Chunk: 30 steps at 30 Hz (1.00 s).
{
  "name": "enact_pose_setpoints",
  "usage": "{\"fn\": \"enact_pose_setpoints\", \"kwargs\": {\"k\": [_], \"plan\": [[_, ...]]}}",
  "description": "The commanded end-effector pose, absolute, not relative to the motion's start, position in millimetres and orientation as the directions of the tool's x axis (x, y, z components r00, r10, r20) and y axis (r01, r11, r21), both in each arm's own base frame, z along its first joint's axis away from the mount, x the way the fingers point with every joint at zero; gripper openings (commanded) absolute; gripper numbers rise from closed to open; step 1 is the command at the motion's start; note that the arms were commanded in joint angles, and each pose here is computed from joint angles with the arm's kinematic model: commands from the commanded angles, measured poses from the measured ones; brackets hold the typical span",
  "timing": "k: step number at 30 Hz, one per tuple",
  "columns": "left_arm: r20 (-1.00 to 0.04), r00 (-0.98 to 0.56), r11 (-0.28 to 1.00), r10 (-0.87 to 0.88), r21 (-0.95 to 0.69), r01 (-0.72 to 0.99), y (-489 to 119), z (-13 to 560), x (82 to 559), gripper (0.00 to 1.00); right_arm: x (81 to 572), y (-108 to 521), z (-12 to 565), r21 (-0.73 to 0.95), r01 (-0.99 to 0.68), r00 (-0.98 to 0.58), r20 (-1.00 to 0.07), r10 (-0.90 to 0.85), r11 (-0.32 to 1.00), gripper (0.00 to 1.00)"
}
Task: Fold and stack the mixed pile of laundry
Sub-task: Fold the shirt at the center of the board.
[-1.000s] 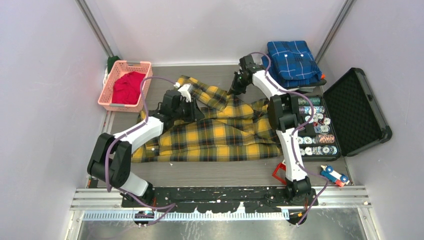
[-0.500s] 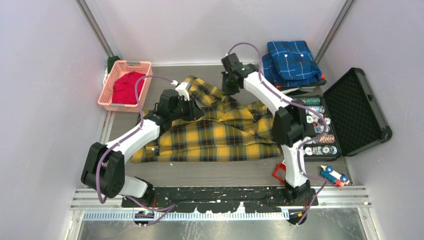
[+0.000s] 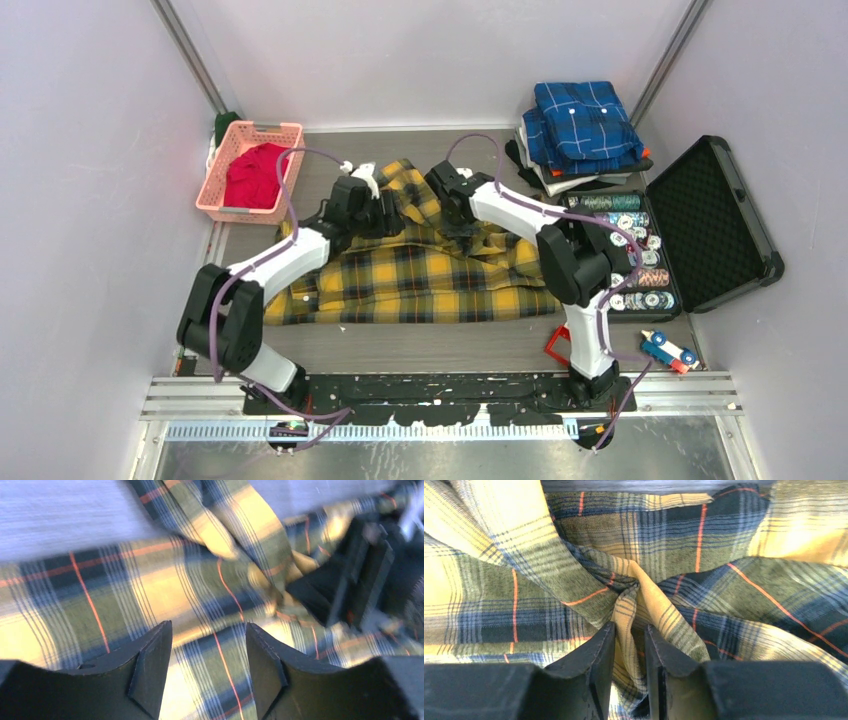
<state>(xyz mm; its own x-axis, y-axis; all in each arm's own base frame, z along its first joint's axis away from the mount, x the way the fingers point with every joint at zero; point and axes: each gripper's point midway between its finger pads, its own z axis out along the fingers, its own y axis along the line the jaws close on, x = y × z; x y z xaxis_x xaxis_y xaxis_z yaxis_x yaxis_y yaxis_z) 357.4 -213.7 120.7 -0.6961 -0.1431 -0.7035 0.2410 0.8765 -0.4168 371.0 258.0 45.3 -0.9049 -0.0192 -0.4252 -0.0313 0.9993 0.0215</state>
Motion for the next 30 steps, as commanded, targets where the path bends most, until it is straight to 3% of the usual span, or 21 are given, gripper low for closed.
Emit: {"fn": "enact_pose_setpoints", "kwargs": {"k": [1,12,23,30], "plan": [[-0.766,-0.617,0.950,-0.180,-0.298,0.093,-196,142,414,0.59,376,252,108,0.056,-0.011,-0.830,-0.557,0.022,0.998,0.35],[-0.678,-0.735,0.995,-0.014,-0.085,0.059,-224,103,494,0.52,314,195,166,0.156,0.072,-0.729,-0.666,0.159,0.985,0.44],[-0.697,-0.697,0.985,0.169,0.148,0.090,-260,76,553,0.60,271,185,125,0.216,0.039,-0.779,-0.605,0.165,0.976,0.44],[-0.678,-0.694,0.968,0.242,0.216,0.127,-275,49,557,0.60,264,180,112,0.202,0.030,-0.792,-0.592,0.147,0.979,0.43]]}}
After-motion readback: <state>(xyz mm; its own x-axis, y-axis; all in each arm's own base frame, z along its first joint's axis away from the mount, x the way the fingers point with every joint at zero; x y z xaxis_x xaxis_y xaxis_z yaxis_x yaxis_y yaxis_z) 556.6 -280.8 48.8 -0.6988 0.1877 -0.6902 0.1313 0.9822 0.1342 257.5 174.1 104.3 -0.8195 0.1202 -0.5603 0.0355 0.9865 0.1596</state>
